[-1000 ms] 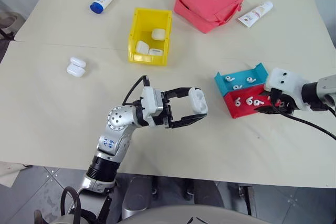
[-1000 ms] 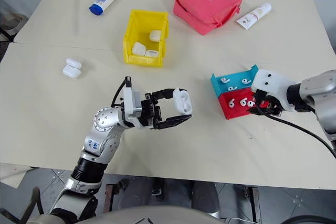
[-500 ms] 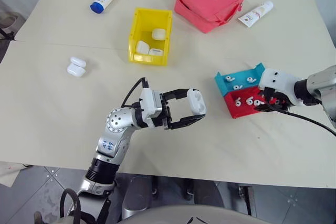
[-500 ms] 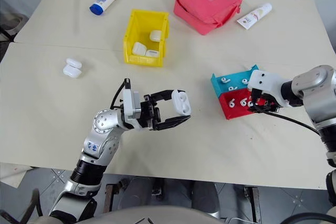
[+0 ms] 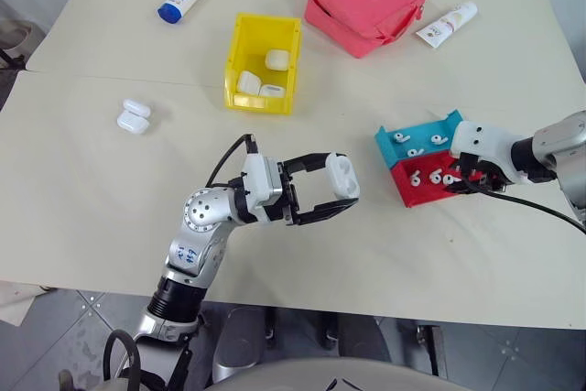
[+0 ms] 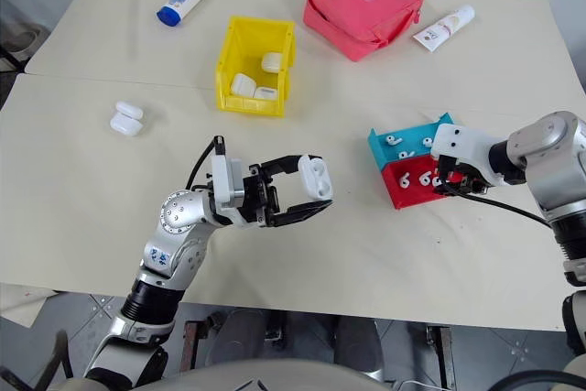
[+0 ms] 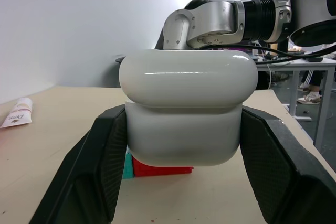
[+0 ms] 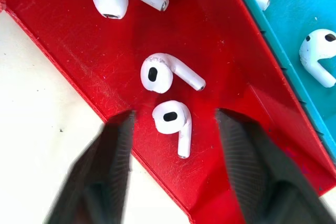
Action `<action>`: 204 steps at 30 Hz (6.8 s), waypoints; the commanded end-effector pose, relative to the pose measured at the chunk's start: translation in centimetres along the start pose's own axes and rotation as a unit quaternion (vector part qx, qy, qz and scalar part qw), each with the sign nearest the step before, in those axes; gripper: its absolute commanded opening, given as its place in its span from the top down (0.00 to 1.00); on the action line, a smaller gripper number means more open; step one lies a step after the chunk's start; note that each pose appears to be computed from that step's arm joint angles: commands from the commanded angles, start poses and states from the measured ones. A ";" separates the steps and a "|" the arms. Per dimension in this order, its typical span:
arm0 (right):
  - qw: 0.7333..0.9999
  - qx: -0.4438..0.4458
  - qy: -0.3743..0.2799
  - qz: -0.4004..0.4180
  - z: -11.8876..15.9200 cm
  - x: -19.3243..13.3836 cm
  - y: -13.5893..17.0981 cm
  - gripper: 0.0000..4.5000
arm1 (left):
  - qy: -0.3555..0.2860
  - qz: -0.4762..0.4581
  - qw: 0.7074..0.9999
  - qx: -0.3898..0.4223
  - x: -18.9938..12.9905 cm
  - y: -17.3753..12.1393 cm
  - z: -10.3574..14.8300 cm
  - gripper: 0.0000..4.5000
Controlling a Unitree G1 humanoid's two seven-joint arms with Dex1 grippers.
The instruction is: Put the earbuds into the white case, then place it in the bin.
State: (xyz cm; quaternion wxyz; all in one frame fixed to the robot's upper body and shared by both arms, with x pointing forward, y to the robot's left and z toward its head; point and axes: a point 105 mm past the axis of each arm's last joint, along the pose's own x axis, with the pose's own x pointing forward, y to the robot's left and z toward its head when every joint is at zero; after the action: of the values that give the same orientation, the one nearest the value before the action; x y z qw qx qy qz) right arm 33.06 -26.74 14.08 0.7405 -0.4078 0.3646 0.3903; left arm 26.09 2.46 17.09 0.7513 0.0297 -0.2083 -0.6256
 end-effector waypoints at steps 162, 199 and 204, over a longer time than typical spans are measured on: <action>0.881 -0.012 -0.472 -0.041 12.4 -8.2 6.9 0.44 | -0.066 -0.108 0.992 -0.030 -1.4 4.1 1.5 0.38; 0.959 0.075 -0.236 -0.137 5.6 -5.7 -0.9 0.44 | -0.080 -0.052 0.995 0.002 -1.7 3.5 2.2 0.38; 0.981 0.052 -0.166 -0.085 6.6 -3.8 -2.1 0.44 | -0.074 -0.025 0.997 0.006 -2.3 2.9 2.1 0.38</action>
State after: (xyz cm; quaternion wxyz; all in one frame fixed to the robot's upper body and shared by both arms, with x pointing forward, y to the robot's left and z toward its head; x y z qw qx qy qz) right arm 34.56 -22.43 20.39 0.8489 -0.3146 0.2080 0.3704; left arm 28.29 5.78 18.33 0.7206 -0.0200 -0.2440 -0.6487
